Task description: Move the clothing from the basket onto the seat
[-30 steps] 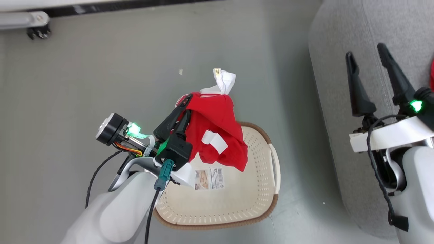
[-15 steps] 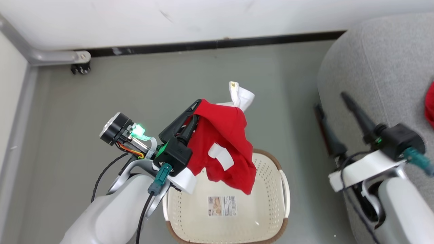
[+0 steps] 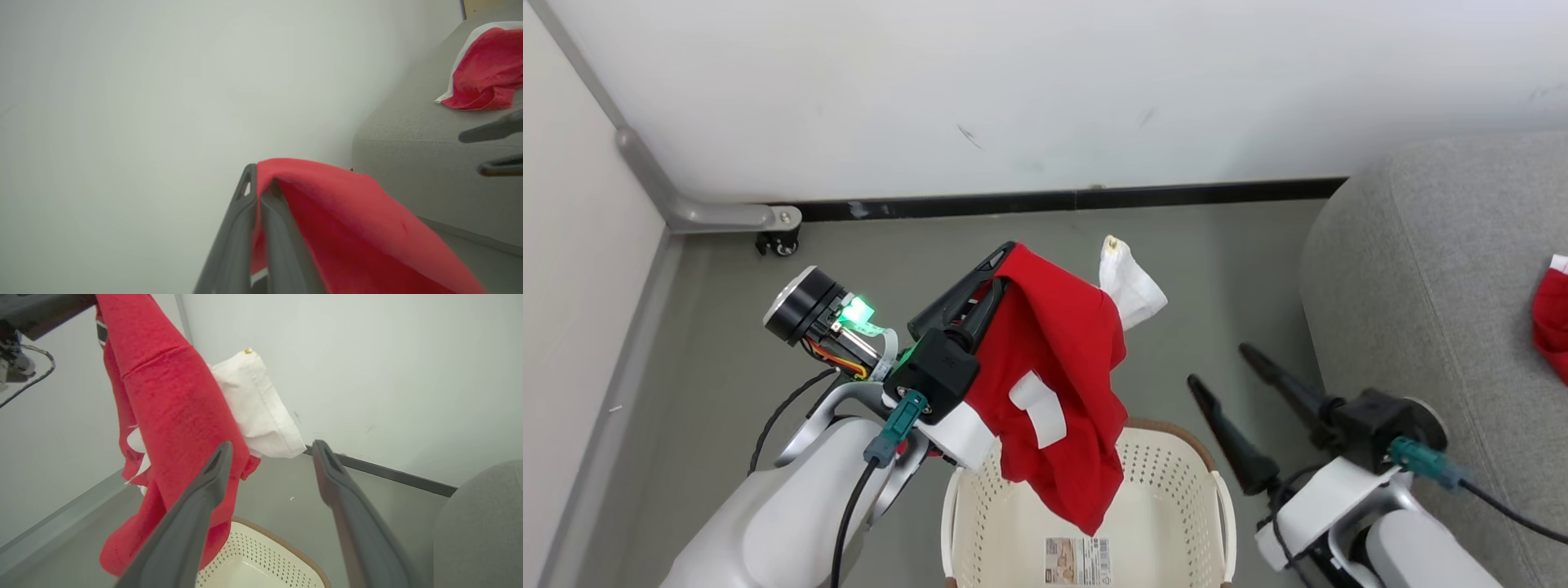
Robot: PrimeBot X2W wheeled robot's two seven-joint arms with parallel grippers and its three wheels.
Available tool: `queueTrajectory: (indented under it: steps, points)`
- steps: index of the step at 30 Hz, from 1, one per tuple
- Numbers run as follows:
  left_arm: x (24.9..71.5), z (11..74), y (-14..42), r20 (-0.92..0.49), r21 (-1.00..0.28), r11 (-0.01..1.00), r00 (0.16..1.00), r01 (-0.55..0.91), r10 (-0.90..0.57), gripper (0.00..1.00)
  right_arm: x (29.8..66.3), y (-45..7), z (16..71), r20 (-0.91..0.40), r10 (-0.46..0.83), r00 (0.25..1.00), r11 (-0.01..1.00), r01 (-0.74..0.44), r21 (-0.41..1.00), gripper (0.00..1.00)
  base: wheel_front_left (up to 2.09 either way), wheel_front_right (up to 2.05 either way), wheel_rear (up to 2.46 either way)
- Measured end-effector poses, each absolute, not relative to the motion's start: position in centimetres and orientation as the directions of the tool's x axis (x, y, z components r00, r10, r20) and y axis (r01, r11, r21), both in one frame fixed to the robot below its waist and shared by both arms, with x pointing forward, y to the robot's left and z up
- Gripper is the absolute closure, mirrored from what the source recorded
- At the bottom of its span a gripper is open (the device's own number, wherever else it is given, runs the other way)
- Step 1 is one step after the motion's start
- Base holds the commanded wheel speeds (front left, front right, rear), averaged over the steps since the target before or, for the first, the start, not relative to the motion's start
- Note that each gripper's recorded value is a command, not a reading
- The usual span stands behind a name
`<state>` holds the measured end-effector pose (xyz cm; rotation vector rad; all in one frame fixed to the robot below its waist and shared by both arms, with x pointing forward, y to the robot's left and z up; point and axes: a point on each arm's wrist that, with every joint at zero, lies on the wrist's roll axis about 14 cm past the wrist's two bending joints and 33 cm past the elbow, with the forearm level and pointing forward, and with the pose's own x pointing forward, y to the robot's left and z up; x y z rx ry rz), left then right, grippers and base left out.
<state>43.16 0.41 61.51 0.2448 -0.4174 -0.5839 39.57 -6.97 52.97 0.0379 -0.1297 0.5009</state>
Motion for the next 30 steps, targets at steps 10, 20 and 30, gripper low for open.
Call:
queueTrajectory:
  steps: [10,20,30]
  points:
    - [41.0,64.5,0.4,0.363,0.341,0.808,0.725,0.481,-0.585,1.0,36.5,-2.6,53.8,0.143,0.605,0.783,0.789,-0.614,0.019,0.0,0.0,0.0,0.0]
    - [39.1,66.4,0.5,0.378,0.362,0.804,0.714,0.472,-0.589,1.0,33.7,1.5,53.9,0.141,0.7,0.7,0.7,-0.712,0.065,0.0,0.0,0.0,0.0]
    - [37.5,67.7,0.1,0.39,0.362,0.8,0.702,0.478,-0.596,1.0,34.7,3.0,54.8,0.15,0.712,0.685,0.684,-0.726,0.072,0.0,0.0,0.0,0.0]
